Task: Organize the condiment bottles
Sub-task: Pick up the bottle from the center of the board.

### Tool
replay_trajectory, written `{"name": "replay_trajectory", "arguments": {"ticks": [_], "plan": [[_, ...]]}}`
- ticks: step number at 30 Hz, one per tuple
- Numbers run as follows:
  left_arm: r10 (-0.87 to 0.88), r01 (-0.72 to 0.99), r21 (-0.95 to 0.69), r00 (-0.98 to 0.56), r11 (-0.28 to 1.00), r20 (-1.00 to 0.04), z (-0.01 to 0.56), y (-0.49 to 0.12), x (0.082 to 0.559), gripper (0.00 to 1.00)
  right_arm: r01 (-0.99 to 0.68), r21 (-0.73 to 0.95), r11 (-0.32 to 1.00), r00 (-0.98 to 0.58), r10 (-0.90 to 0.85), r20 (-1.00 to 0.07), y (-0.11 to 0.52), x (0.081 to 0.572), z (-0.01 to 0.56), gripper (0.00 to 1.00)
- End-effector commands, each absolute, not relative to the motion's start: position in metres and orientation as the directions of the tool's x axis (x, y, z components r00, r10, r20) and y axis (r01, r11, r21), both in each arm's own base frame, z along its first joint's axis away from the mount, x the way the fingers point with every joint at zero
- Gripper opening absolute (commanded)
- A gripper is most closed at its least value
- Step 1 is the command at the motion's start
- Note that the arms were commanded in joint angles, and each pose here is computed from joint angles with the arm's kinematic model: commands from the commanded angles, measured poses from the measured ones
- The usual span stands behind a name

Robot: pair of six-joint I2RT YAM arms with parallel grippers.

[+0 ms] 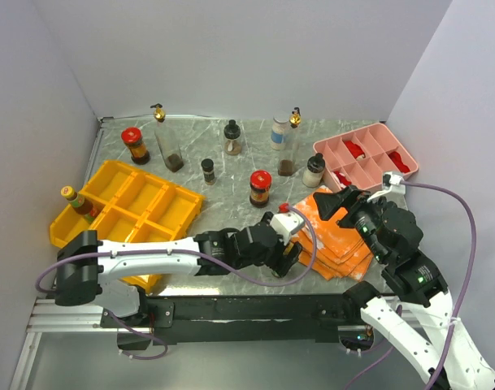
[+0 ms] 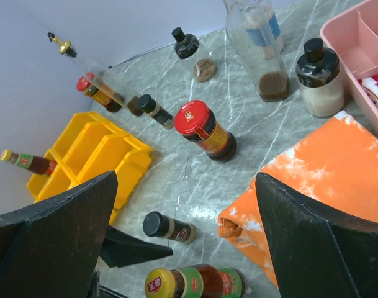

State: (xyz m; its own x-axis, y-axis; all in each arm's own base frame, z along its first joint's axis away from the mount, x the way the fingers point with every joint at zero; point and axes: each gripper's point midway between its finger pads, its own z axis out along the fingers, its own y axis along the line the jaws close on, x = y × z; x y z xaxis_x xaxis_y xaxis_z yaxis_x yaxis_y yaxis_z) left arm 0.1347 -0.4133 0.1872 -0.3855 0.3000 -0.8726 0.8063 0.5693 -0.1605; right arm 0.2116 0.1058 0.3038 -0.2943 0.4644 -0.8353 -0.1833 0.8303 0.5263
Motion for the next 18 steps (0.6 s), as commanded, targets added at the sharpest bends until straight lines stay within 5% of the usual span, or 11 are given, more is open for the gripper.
{"name": "replay_trajectory", "arguments": {"ticks": [1, 4, 8, 18], "plan": [[0.287, 0.811, -0.138, -0.353, 0.568, -0.891, 0.188, -0.424, 0.135, 0.78, -0.211, 0.524, 0.825, -0.261, 0.469, -0.844, 0.107, 0.213, 0.310, 1.00], [0.308, 0.803, -0.121, -0.356, 0.583, -0.882, 0.181, -0.422, 0.136, 0.68, -0.218, 0.526, 0.822, -0.269, 0.467, -0.842, 0.110, 0.214, 0.306, 1.00], [0.291, 0.793, -0.129, -0.363, 0.596, -0.885, 0.184, -0.421, 0.137, 0.36, -0.218, 0.523, 0.824, -0.290, 0.457, -0.841, 0.114, 0.216, 0.298, 1.00], [0.252, 0.787, -0.149, -0.362, 0.599, -0.898, 0.212, -0.423, 0.138, 0.01, -0.218, 0.513, 0.830, -0.314, 0.438, -0.842, 0.120, 0.223, 0.285, 1.00]]}}
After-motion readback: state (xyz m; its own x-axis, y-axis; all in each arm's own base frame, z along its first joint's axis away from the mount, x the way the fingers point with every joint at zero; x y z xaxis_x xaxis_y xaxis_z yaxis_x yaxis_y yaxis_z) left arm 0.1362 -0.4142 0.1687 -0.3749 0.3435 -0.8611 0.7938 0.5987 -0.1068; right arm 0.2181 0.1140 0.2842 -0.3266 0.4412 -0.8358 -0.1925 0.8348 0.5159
